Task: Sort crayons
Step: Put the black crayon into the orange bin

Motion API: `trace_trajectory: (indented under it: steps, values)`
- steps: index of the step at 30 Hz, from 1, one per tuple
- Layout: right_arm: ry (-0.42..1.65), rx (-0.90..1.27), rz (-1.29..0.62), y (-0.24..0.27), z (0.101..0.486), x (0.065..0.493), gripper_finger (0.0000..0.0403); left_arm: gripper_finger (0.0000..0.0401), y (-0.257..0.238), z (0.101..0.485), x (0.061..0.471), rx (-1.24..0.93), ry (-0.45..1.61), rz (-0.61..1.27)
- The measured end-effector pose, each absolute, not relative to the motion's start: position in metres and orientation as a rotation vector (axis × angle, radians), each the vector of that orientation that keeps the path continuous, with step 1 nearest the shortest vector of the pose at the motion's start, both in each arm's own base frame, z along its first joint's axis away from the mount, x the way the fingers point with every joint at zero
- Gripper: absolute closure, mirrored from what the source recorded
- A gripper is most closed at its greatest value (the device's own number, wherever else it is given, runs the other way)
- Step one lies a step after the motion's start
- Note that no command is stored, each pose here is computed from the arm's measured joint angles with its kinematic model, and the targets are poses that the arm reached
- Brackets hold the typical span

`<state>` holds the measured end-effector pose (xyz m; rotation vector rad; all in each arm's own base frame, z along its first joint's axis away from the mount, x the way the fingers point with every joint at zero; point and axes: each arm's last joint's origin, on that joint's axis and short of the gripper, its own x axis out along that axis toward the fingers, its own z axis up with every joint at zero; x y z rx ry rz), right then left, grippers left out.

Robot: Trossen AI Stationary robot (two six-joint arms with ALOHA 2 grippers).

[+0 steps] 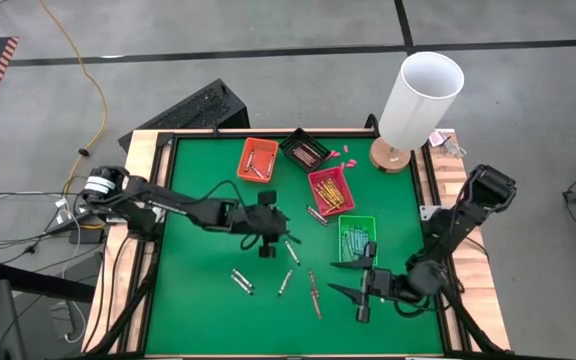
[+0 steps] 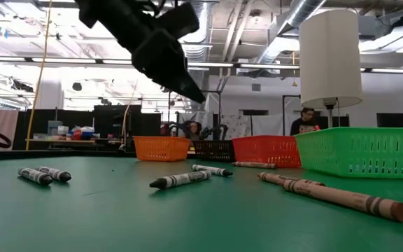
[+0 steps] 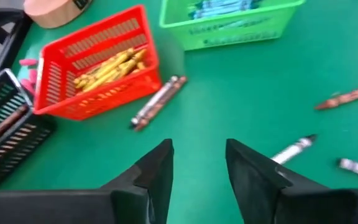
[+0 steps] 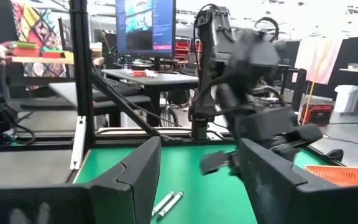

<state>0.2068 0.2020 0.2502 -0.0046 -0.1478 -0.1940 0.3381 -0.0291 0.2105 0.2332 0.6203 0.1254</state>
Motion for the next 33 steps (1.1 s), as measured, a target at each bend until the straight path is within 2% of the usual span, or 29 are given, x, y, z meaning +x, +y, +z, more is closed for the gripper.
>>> trace_trajectory:
  steps: [8,14,22,33]
  values:
    - [-0.164,0.001,-0.181,0.212,0.255,0.193,0.0184,0.0263,0.008,0.229,0.352,0.255,0.741,0.126]
    - [-0.172,-0.014,-0.163,0.217,0.257,0.186,0.0184,0.0266,0.024,0.235,0.383,0.34,0.805,0.057]
    - [-0.149,-0.008,-0.171,0.226,0.256,0.172,0.0184,0.0267,0.058,0.216,0.418,0.308,0.84,-0.062]
    - [-0.122,-0.044,-0.208,0.229,0.256,0.164,0.0184,0.0267,0.083,0.169,0.465,0.247,1.064,-0.107]
